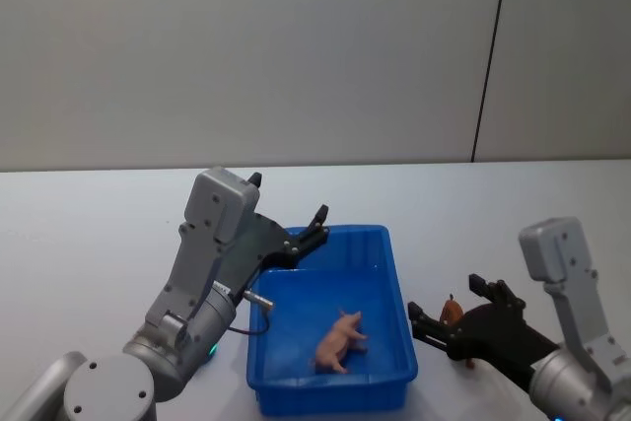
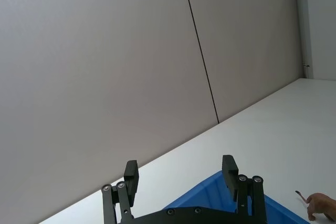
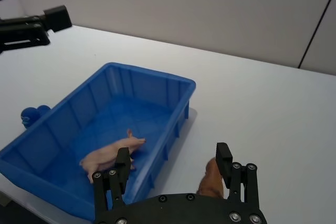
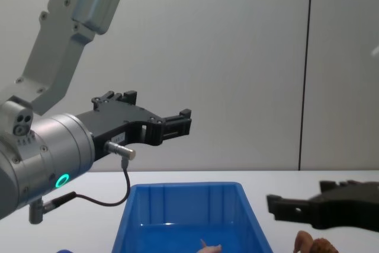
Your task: Pick up the two dolls from the table and place them into the box.
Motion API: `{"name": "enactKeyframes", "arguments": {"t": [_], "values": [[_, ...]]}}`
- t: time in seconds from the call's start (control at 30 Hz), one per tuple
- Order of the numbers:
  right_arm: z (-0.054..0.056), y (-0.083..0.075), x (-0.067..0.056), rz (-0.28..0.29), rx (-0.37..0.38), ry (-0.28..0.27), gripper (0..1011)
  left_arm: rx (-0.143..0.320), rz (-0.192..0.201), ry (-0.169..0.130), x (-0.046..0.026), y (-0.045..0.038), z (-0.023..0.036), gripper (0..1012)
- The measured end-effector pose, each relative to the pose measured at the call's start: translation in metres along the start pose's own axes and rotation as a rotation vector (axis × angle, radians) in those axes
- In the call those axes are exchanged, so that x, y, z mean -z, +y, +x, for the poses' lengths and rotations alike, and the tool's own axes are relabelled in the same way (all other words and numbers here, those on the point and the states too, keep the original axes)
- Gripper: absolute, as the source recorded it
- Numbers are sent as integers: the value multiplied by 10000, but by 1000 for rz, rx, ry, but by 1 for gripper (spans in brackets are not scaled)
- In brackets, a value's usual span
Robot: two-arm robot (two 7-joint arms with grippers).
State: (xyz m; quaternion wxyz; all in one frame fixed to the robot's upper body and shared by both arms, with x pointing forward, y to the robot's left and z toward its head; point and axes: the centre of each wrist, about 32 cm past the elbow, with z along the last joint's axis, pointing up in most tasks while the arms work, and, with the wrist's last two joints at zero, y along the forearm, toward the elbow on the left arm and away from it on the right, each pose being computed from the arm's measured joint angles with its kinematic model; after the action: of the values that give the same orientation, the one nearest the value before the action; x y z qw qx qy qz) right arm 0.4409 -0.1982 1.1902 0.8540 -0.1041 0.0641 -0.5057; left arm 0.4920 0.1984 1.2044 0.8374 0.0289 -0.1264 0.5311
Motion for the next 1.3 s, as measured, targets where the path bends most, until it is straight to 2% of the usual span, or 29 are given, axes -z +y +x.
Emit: {"name": "enactKeyframes", "arguments": {"t": [0.33, 0.6, 1.0, 1.3], "values": [[90, -101, 139, -42, 48, 22, 1001, 0, 0, 0, 0, 0, 0, 1002], [155, -117, 240, -77, 71, 40, 1001, 0, 0, 0, 0, 0, 0, 1002], [250, -57, 376, -120, 85, 65, 1001, 0, 0, 0, 0, 0, 0, 1002], [283, 24, 404, -123, 70, 73, 1001, 0, 0, 0, 0, 0, 0, 1002]]}}
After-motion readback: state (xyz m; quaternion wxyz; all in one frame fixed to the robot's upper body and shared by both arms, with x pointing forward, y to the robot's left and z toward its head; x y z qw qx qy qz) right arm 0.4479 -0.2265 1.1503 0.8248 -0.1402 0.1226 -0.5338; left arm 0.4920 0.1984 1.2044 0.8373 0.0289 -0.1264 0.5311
